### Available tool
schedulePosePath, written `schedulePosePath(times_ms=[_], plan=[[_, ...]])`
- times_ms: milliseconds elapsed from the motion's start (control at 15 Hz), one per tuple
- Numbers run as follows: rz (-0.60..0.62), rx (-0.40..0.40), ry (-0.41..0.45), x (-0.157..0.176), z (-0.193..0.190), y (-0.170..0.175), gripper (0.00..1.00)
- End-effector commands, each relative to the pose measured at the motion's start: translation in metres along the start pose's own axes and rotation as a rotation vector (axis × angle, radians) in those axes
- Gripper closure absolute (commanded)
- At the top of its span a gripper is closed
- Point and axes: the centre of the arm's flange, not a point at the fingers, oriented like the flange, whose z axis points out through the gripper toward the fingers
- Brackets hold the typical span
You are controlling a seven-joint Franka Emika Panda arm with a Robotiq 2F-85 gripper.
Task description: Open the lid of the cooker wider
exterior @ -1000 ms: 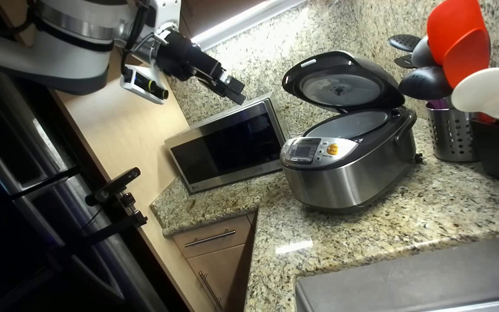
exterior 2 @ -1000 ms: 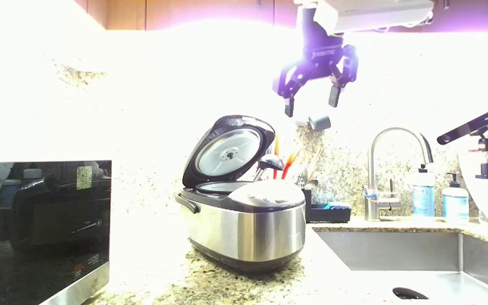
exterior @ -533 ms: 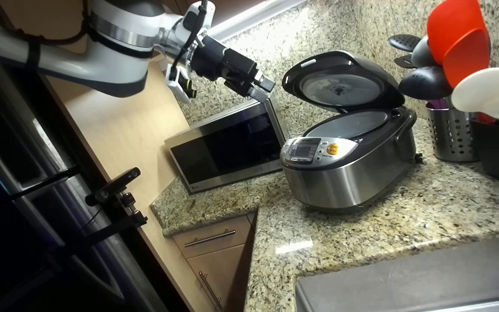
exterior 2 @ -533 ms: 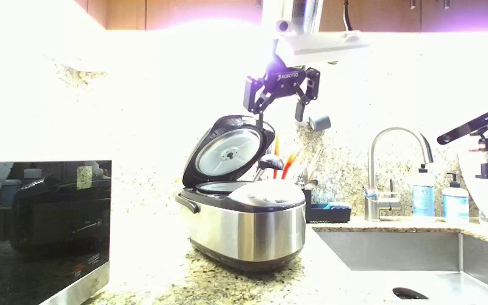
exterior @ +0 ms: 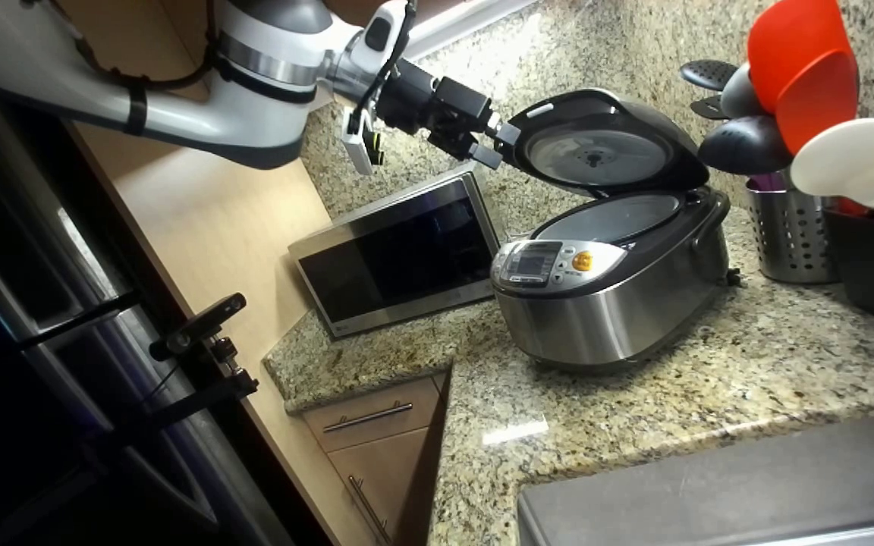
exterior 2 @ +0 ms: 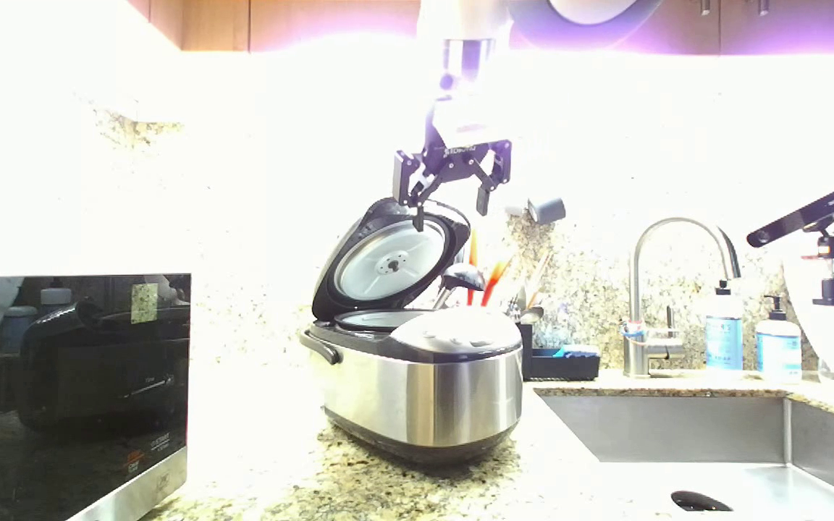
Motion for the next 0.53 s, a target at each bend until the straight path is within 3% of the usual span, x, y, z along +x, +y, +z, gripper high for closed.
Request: schedulePosePath(times_ms=[0, 400, 467], plan=[[-0.002, -0.002, -0.001, -0.0011, 0.0014, -0.0006, 0.00], [-0.003, -0.004, 0.000, -0.0015, 0.0013, -0.0013, 0.00], [0.020, -0.040, 0.005, 0.0010, 0.0075, -0.0071, 0.00]])
